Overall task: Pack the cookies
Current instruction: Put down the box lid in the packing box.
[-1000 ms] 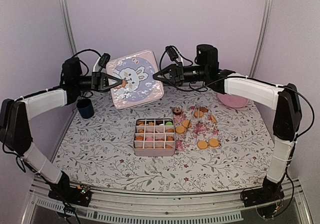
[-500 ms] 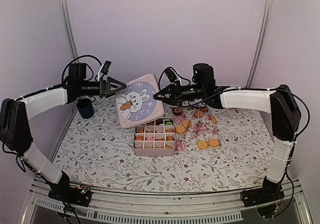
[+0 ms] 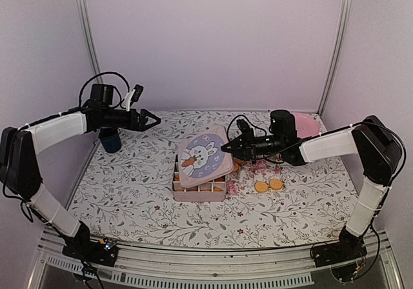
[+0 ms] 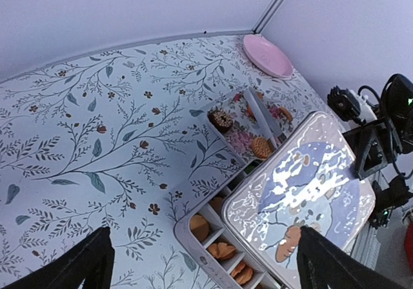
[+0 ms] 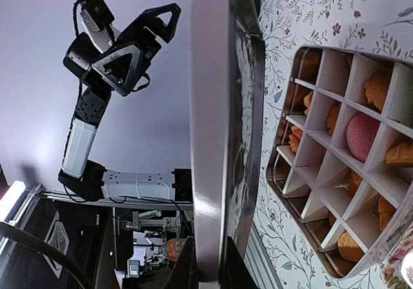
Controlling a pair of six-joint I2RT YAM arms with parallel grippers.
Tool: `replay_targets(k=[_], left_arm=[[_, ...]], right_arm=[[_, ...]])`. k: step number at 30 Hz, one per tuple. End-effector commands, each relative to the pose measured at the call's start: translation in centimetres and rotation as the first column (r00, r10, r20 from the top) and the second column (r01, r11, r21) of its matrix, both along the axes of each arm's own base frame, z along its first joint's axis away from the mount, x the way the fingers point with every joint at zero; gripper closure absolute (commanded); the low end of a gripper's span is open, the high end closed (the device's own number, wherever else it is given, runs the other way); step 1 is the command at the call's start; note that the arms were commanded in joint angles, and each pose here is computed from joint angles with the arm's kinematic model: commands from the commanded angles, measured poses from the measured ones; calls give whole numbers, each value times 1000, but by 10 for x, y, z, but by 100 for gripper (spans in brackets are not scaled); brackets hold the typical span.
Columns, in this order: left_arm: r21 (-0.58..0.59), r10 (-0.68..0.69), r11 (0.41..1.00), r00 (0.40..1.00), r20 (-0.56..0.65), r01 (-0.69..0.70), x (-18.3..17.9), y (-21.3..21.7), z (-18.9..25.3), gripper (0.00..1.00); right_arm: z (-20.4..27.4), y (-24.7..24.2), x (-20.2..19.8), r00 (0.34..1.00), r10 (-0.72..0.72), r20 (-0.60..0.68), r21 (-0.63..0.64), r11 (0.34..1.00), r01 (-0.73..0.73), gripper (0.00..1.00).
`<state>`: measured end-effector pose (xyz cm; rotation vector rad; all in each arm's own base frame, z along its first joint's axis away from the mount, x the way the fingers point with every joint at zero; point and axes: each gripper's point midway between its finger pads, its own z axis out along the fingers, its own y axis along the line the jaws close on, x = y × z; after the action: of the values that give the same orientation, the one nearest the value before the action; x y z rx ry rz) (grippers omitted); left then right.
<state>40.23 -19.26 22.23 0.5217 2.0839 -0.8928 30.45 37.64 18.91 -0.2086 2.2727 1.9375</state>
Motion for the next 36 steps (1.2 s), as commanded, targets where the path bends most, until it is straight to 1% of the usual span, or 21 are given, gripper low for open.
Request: replay_targets(k=[1,4,8,12,20,28,31,35,36], left_arm=[[116,-10,993,999,39,6,-4,5,-23,1],[182,-36,983,998,48,27,-9,4,-43,1],[248,-92,965,995,26,82,-19,-2,-66,1],[277,-142,951,990,2,136,-28,-10,-80,1],[314,-201,929,979,-19,197,-40,-19,-98,1],[354,-225,908,973,-44,225,-47,-23,-114,1],[370,-233,899,971,-50,235,-50,-23,-120,1],[401,-229,886,971,-63,234,-51,-21,-131,1],[402,-230,884,971,-69,238,-52,-22,-133,1]], right_arm=[[26,-1,-9,1000,5,31,116,993,-9,100],[22,-1,-9,1000,7,9,144,990,-8,100],[20,1,-7,1000,13,-7,171,985,-11,100],[16,4,-5,999,21,-29,186,982,-16,100],[-6,13,-9,997,35,-68,157,987,-24,100],[-29,17,-9,996,32,-80,123,992,-22,100],[-38,16,-8,996,24,-85,95,995,-16,95],[-49,14,-6,997,2,-78,63,998,3,84],[-50,14,-6,997,-2,-71,60,998,6,82]])
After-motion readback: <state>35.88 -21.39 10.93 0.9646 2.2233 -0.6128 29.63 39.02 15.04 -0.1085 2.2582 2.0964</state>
